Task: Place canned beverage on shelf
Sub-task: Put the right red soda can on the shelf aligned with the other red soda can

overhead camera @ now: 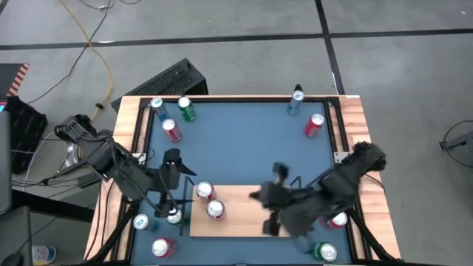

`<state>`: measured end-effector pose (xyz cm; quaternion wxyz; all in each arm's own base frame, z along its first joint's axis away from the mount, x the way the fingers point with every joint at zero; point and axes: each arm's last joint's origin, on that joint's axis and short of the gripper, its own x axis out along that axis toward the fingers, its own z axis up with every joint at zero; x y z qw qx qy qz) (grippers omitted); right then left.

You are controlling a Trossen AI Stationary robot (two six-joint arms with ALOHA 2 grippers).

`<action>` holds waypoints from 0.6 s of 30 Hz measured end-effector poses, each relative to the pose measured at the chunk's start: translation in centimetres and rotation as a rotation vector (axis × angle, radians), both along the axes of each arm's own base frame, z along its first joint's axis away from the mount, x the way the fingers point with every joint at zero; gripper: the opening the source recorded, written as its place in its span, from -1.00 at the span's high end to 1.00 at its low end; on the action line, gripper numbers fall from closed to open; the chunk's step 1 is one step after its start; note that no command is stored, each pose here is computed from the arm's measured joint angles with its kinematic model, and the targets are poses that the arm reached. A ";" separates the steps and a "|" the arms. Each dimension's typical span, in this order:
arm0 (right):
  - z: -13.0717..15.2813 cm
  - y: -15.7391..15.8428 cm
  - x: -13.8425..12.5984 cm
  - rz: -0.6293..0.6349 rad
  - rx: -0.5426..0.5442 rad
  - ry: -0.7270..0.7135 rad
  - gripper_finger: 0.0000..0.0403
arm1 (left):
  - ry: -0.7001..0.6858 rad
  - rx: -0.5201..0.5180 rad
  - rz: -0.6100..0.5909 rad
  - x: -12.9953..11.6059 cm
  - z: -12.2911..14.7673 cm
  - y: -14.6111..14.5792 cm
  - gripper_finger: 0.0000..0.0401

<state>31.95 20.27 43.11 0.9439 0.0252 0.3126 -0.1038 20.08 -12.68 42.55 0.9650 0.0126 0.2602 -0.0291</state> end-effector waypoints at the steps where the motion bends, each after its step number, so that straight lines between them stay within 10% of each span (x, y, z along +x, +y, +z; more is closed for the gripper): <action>1: -1.0 0.5 0.9 0.019 -0.001 0.029 1.00 | -0.013 -0.009 0.011 -0.4 0.3 0.1 -0.75; 18: -9.2 2.8 7.0 -0.021 0.091 0.189 1.00 | -0.167 -0.026 0.072 -4.8 3.2 3.1 -0.75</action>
